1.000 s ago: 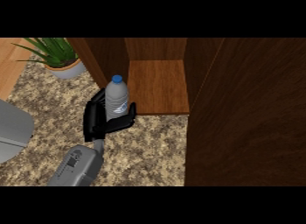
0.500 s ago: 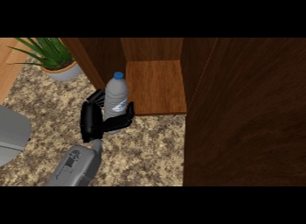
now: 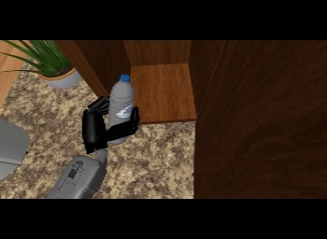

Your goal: Pick up the bottled water, place it into the cabinet and close the cabinet

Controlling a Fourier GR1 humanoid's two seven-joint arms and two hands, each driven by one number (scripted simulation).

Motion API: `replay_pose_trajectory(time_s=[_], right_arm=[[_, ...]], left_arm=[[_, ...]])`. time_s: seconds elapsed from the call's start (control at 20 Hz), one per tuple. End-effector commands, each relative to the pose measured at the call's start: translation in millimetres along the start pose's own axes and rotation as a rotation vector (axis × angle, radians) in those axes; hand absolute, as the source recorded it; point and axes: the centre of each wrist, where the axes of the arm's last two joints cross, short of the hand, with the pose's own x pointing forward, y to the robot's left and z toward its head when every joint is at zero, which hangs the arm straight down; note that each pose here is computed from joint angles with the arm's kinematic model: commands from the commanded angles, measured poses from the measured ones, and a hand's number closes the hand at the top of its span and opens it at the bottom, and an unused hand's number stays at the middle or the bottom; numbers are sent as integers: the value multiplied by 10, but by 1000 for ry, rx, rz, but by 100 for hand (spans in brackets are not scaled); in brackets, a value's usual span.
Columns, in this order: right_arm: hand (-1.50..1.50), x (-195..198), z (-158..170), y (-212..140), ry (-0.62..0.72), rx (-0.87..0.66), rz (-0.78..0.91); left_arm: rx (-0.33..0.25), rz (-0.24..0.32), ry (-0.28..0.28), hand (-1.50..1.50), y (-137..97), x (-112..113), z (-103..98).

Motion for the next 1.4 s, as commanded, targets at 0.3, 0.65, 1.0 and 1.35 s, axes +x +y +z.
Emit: replay_pose_trajectory(time_s=[0.3,0.65,1.0,1.35], right_arm=[[-150,52,-98,68,-24,57,-29],[-150,37,-88,23,-26,53,-24],[-150,66,-225,53,-35,80,-6],[-150,83,-247,33,-50,70,4]], left_arm=[[-87,-93,-22,-150,-422,333,-475],[-69,-115,-2,-150,-327,334,-472],[-130,-32,-97,-150,-442,568,-422],[-166,27,-165,-150,-488,645,-345]])
